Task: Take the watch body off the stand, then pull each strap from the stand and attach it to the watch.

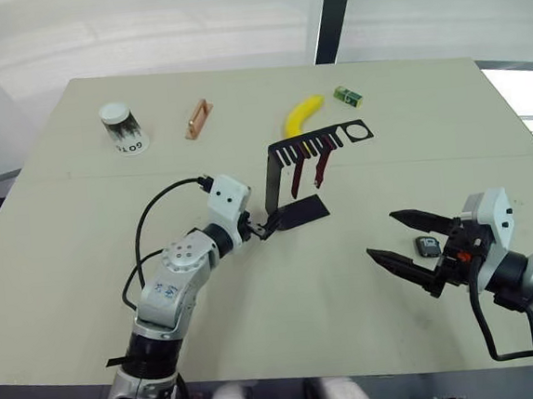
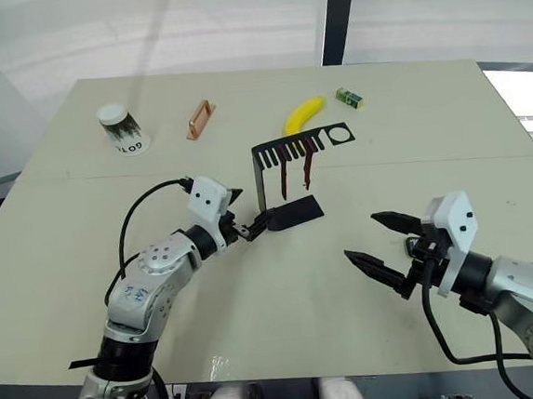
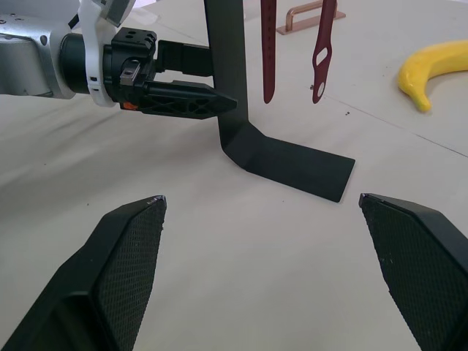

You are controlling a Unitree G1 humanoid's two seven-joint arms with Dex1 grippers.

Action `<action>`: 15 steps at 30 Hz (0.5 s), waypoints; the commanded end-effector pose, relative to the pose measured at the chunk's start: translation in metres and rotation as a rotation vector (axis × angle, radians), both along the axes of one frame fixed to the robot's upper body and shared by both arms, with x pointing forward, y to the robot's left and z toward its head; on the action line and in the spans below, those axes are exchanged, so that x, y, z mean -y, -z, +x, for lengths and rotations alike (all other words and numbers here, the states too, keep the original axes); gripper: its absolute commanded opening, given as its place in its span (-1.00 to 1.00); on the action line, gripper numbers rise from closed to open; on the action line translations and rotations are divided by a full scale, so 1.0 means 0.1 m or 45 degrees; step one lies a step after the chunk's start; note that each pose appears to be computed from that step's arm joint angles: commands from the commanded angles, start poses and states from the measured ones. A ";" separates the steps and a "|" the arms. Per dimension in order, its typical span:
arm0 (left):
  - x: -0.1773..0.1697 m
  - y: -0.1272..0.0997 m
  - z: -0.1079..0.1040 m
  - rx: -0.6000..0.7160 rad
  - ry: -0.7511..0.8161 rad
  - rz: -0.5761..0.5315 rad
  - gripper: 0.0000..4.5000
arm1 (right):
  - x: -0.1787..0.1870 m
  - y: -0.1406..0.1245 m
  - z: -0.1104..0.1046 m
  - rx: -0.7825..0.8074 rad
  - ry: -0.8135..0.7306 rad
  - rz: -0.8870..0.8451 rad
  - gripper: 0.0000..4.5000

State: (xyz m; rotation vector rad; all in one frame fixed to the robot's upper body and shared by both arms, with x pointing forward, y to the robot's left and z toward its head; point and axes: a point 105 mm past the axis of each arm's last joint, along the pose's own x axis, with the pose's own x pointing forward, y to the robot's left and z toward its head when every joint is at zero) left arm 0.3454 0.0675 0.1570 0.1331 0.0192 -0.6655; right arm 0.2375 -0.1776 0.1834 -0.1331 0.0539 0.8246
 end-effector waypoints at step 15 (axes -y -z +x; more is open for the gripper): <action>-0.04 -0.17 0.22 0.114 -0.119 -0.001 1.00 | -0.02 -0.11 0.09 0.089 0.051 0.019 0.99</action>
